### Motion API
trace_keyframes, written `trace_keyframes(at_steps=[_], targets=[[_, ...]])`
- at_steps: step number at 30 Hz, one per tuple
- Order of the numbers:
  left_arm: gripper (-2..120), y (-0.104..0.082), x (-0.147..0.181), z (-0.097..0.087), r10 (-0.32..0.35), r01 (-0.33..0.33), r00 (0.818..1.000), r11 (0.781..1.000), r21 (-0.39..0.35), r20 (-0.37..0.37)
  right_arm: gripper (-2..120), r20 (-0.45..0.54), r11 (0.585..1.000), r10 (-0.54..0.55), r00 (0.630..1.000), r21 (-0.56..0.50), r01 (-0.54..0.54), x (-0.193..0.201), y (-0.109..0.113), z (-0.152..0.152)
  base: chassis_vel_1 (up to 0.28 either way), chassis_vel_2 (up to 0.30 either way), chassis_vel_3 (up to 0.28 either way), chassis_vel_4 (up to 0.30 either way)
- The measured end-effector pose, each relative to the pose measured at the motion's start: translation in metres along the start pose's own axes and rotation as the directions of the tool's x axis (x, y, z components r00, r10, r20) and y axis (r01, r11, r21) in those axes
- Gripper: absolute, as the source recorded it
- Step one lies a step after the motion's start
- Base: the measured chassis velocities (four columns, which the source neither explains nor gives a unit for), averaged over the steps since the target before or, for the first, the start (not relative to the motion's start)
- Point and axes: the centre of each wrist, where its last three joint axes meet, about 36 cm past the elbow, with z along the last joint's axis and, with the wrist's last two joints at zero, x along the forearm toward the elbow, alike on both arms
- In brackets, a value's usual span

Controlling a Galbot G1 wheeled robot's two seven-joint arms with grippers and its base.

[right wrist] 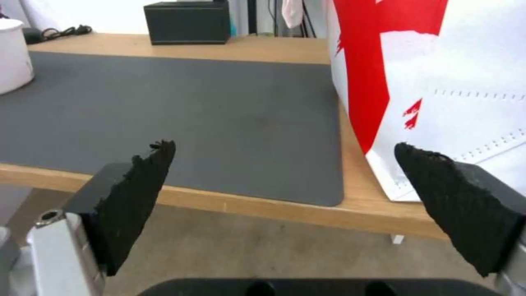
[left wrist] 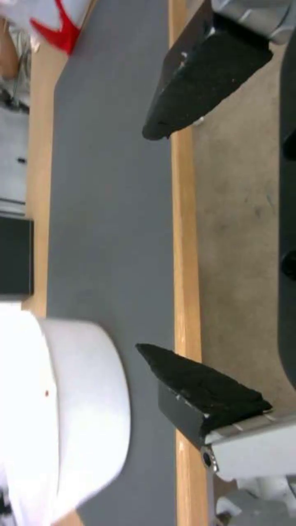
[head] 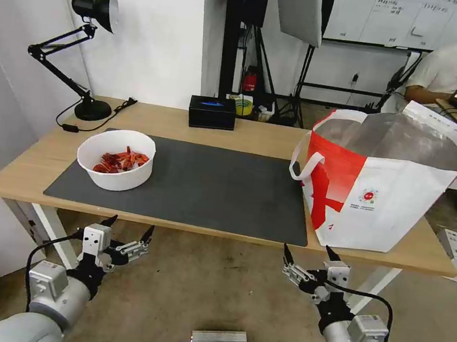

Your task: Pick up the trash from the table and place it into the takeout bag.

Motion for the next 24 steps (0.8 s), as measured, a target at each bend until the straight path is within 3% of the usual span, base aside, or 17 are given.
trace_keyframes(at_steps=[12,24], targets=[[100,0.033,-0.025,-0.032,-0.077,0.077,0.997,0.997,-0.009,0.024,100,0.001,1.0,0.0,1.0,-0.001,0.0,0.0,0.0,0.0,0.0,0.0,0.0,0.0],[100,0.09,-0.088,-0.06,-0.179,0.179,0.984,0.984,-0.026,0.002,100,0.001,1.0,-0.001,1.0,-0.001,0.001,0.0,0.0,0.0,0.0,0.0,0.0,0.0]])
